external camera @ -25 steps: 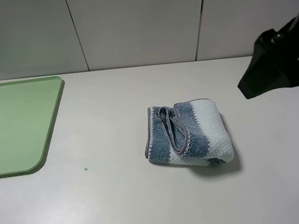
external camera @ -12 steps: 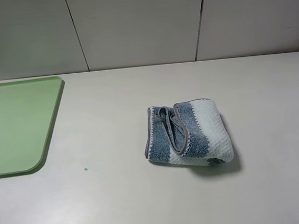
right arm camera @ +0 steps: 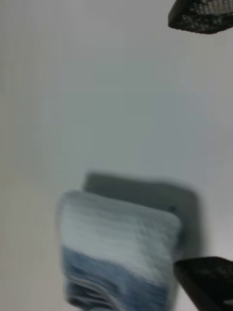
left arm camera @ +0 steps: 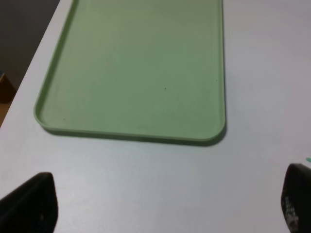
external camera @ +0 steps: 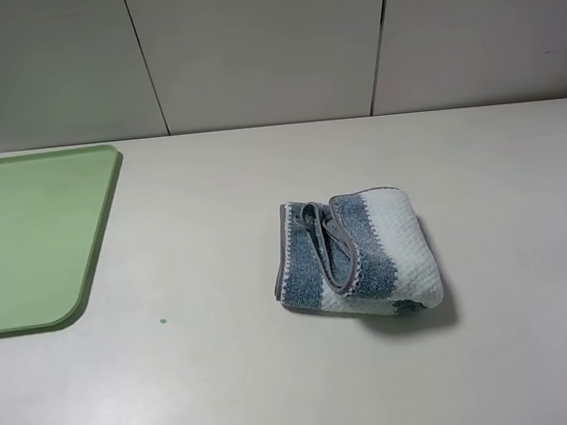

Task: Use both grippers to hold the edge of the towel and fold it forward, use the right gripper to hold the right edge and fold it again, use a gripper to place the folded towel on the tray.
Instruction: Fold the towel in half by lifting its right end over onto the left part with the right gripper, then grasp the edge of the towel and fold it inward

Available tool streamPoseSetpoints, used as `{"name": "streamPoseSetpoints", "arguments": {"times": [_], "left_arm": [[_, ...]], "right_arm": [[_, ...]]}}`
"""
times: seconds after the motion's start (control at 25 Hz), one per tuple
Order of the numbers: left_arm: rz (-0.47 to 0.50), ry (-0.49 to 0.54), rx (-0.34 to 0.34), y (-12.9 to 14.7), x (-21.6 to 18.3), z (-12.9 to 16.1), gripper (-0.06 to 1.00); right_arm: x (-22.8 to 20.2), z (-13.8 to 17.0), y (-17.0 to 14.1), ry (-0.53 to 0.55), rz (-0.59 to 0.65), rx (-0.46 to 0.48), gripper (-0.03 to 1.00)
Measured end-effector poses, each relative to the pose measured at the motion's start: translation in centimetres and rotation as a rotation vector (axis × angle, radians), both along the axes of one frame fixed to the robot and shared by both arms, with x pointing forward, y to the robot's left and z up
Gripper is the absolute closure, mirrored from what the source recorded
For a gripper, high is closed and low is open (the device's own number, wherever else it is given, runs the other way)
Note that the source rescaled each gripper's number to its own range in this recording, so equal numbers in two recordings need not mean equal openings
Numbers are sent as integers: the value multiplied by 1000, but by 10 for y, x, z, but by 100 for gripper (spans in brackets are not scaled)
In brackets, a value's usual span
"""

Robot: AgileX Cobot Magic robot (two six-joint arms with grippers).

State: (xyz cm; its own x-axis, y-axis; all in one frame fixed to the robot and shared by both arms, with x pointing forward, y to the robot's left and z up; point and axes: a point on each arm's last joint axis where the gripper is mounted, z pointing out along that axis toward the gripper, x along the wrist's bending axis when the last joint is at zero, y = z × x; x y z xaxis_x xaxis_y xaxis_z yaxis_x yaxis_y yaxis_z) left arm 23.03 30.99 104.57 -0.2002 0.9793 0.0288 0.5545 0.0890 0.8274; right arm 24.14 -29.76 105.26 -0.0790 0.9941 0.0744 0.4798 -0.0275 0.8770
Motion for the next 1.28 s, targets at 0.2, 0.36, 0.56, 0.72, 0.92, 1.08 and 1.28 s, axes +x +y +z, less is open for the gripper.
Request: {"name": "streamPoseSetpoints", "arguments": {"times": [0.2,0.36,0.56,0.72,0.92,1.08,1.28], "left_arm": [[0,0,0,0,0,0,4],[0,0,0,0,0,0,4],[0,0,0,0,0,0,4],[0,0,0,0,0,0,4],[0,0,0,0,0,0,4],[0,0,0,0,0,0,4],[14,2,21,2,0,0,4]], "right_arm": [[-6,0,0,-43,-104,2,-3],[-6,-1,0,-41,-116,2,-3],[-6,-1,0,-41,-116,2,-3],[-6,-1,0,-41,-116,2,-3],[-6,-1,0,-41,-116,2,-3],[-6,-1,0,-41,-116,2,-3],[-6,-1,0,-41,-116,2,-3]]}}
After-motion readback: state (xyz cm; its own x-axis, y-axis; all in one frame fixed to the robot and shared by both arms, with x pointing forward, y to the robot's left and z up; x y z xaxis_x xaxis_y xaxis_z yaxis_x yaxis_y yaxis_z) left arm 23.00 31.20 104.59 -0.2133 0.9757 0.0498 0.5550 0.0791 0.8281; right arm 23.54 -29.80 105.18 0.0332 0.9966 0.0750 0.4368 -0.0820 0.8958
